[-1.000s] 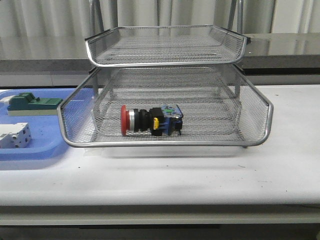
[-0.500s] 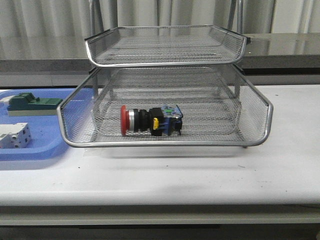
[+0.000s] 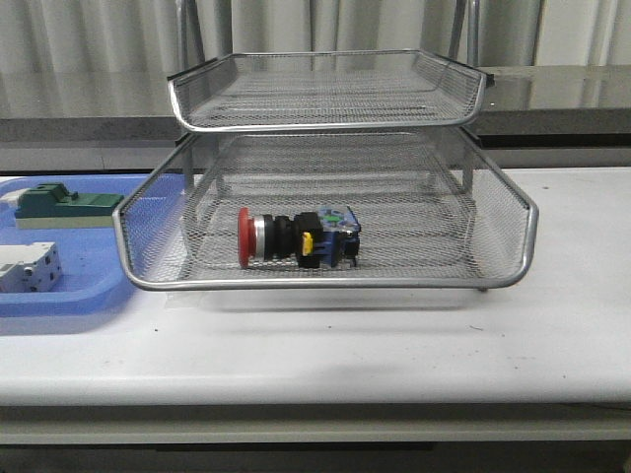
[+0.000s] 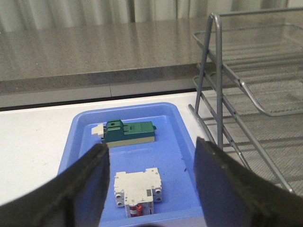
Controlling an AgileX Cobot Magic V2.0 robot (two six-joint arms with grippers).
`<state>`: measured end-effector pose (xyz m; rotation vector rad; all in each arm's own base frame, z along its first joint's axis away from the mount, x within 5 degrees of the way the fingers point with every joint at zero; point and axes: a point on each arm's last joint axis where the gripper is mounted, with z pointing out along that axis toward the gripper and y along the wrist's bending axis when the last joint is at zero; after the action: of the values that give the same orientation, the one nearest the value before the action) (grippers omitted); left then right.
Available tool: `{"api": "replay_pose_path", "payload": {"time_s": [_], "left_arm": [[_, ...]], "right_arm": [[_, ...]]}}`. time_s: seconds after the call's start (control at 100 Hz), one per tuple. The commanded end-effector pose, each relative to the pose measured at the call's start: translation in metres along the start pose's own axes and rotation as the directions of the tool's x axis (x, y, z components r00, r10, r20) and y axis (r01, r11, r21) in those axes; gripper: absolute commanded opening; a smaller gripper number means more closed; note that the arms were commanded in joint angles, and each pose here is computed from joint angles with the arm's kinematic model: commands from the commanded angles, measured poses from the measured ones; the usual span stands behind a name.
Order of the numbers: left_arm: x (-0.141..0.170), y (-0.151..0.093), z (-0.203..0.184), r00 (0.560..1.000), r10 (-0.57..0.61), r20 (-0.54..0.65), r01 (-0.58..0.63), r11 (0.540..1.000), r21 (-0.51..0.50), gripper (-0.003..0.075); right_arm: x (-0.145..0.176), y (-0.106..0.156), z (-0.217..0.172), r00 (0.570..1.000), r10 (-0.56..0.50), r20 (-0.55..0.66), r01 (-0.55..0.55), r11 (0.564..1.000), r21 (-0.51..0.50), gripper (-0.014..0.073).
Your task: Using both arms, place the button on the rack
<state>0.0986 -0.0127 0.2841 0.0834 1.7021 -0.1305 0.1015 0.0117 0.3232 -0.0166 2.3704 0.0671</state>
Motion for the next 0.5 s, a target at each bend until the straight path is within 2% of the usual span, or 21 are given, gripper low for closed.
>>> {"api": "replay_pose_path", "payload": {"time_s": [0.0,0.34,0.44,0.49], "left_arm": [[-0.007,0.005,-0.0088,0.99,-0.042,0.133,0.05,0.997,-0.055,0.0385],[-0.001,0.0046,-0.014,0.988,-0.041,0.147,0.049,0.997,-0.053,0.0381],[-0.001,0.0046,-0.014,0.988,-0.041,0.147,0.049,0.997,-0.053,0.0321],[-0.001,0.0046,-0.014,0.988,-0.041,0.147,0.049,0.997,-0.053,0.0257]], "right_arm": [[-0.0114,0.0001,-0.0078,0.997,-0.011,0.081,0.011,1.0,0.0,-0.0068],[-0.0114,0.0001,-0.0078,0.997,-0.011,0.081,0.011,1.0,0.0,-0.0068],[-0.0114,0.0001,-0.0078,0.997,-0.011,0.081,0.011,1.0,0.0,-0.0068],[-0.0114,0.0001,-0.0078,0.997,-0.011,0.081,0.011,1.0,0.0,-0.0068]]}}
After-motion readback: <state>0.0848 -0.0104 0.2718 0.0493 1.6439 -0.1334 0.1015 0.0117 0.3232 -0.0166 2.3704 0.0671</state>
